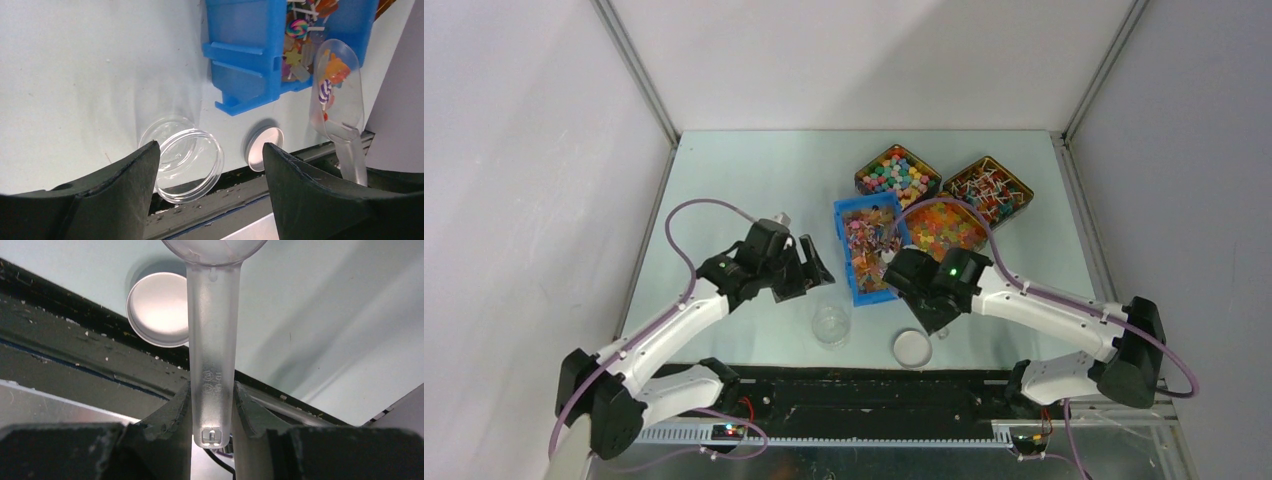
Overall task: Pack the candies
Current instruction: Scoop the fake candies from the storage box, then place the fake candies in the packing bottle.
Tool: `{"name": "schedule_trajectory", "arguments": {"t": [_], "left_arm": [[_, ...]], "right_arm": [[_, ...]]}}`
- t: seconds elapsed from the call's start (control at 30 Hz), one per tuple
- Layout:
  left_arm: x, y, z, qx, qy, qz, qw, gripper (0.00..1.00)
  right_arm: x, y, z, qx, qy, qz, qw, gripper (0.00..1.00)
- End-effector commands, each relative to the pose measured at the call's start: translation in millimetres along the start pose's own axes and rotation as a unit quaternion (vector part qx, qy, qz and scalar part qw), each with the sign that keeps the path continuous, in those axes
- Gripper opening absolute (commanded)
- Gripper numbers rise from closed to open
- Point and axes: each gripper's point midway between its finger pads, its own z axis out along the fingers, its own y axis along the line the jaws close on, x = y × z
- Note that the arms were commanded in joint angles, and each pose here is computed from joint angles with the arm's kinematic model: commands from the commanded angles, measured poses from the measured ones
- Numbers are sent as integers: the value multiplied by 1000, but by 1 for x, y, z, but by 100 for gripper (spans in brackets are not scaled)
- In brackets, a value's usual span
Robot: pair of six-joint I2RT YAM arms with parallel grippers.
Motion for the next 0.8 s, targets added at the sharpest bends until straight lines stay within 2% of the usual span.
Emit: {"name": "schedule_trajectory", "arguments": {"t": [0.0,0.5,0.77], "left_arm": [[6,10,-5,-4,2,18,1000,80],[12,33,-24,-14,-36,25,999,81],[10,45,-31,-44,-46,31,997,81]], "right_arm": [[11,2,-12,3,-6,0,1000,0],[38,39,-33,-49,-9,-69,996,0],[30,65,-47,-69,-11,-105,992,0]]}}
